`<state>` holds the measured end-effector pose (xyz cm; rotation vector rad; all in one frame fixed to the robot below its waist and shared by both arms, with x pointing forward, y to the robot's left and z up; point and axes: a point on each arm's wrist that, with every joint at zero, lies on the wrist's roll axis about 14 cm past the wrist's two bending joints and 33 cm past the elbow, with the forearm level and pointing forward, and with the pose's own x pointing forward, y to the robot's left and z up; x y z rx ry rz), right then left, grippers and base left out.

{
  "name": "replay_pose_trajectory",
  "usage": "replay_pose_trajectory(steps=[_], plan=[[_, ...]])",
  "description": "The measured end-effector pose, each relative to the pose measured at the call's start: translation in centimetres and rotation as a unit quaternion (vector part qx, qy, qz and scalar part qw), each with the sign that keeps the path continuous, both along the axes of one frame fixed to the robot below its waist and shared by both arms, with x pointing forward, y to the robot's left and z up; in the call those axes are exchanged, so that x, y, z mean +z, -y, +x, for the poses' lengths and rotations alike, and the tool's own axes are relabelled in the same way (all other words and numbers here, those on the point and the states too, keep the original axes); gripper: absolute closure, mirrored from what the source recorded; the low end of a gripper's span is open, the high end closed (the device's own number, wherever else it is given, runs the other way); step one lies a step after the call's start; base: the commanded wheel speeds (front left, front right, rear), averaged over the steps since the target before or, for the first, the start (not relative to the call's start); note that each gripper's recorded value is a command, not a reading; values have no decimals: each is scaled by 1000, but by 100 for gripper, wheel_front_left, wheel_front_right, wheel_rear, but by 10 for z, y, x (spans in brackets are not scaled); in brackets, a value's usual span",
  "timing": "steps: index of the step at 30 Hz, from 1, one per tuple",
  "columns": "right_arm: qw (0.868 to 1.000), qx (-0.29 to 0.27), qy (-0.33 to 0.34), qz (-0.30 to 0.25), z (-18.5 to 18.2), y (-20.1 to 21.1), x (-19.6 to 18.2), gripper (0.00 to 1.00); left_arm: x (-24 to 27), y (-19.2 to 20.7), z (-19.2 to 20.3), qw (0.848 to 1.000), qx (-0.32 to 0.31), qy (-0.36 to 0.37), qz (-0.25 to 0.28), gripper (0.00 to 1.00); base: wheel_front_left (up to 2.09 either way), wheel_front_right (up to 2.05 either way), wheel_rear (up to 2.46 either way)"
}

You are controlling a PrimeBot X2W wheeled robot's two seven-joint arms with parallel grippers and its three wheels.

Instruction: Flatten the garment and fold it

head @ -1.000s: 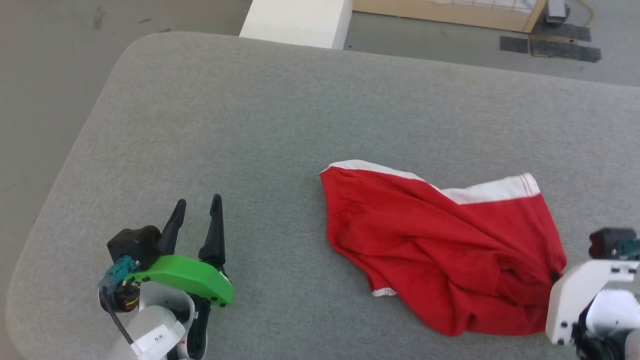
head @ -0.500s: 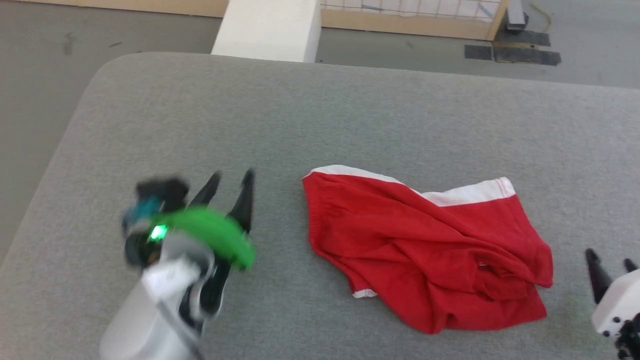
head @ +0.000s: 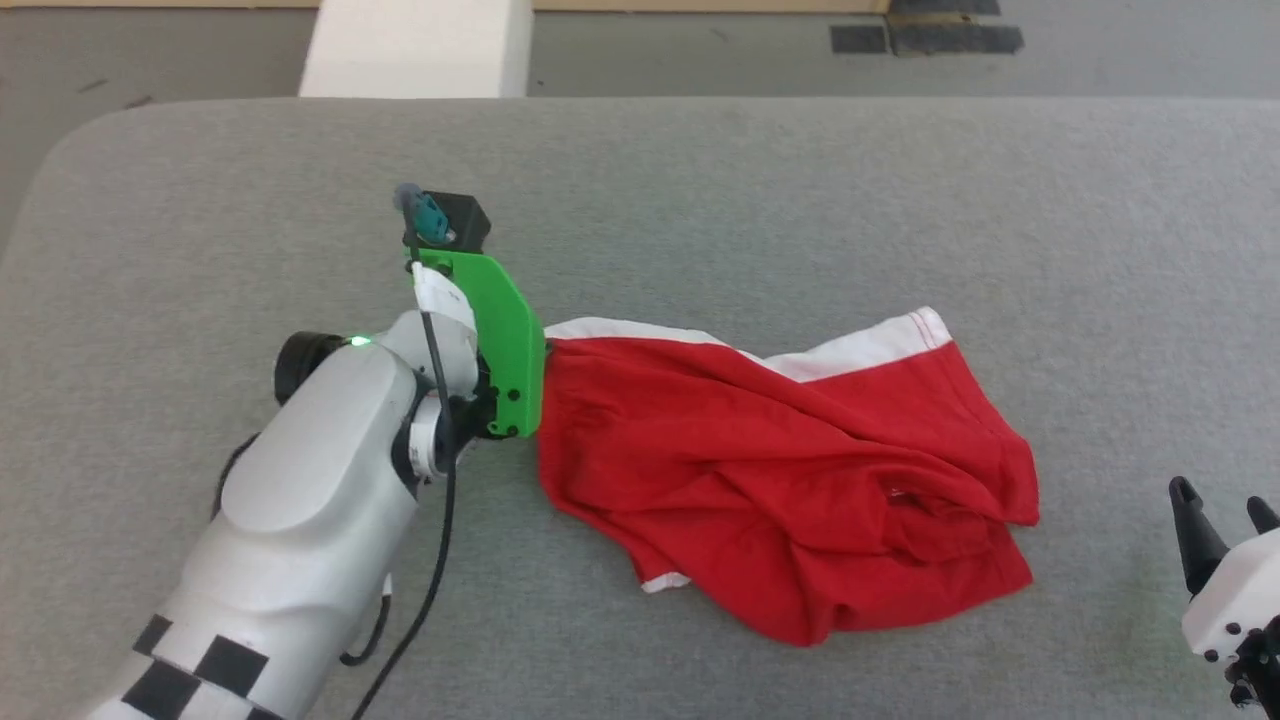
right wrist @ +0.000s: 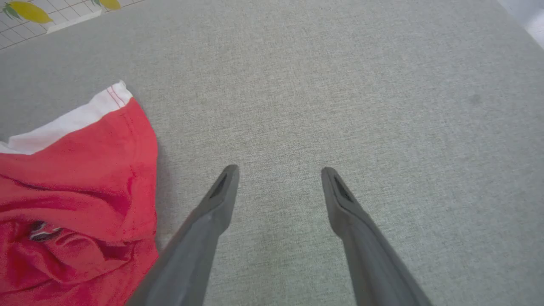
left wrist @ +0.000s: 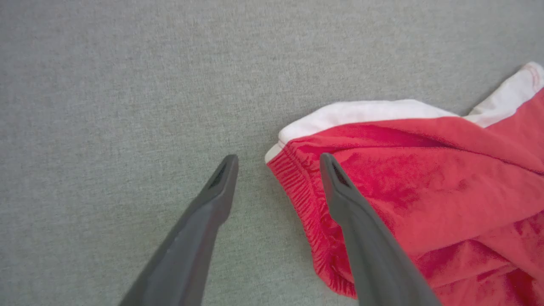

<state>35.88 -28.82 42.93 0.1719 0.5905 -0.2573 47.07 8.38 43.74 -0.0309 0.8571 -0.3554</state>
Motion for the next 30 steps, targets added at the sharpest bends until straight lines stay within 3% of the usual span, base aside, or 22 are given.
replay_pose_trajectory(steps=[13, 14, 16, 17, 26, 30], plan=[[1000, -16, -13, -3, -4, 9, -10, 0, -49, 1, -2, 997, -8, -65, 29, 0, 0, 0, 0], [1000, -14, -12, -3, -3, 8, -10, 0, -49, 1, -2, 997, -9, -65, 29, 15, 0, 0, 0], [1000, -11, -13, -2, -2, 7, -11, 0, -49, 4, -1, 998, -16, -58, 26, 92, 0, 0, 0], [1000, -10, -13, -2, -2, 6, -11, 0, -49, 5, 0, 998, -17, -55, 22, 100, 0, 0, 0], [1000, 0, -5, -11, 5, 2, -5, 0, -50, 12, 0, 999, -19, -47, -6, 100, 0, 0, 0], [999, 31, 31, -26, 31, -14, 17, 0, -42, 14, 8, 999, -6, -15, -29, 100, 0, 0, 0]])
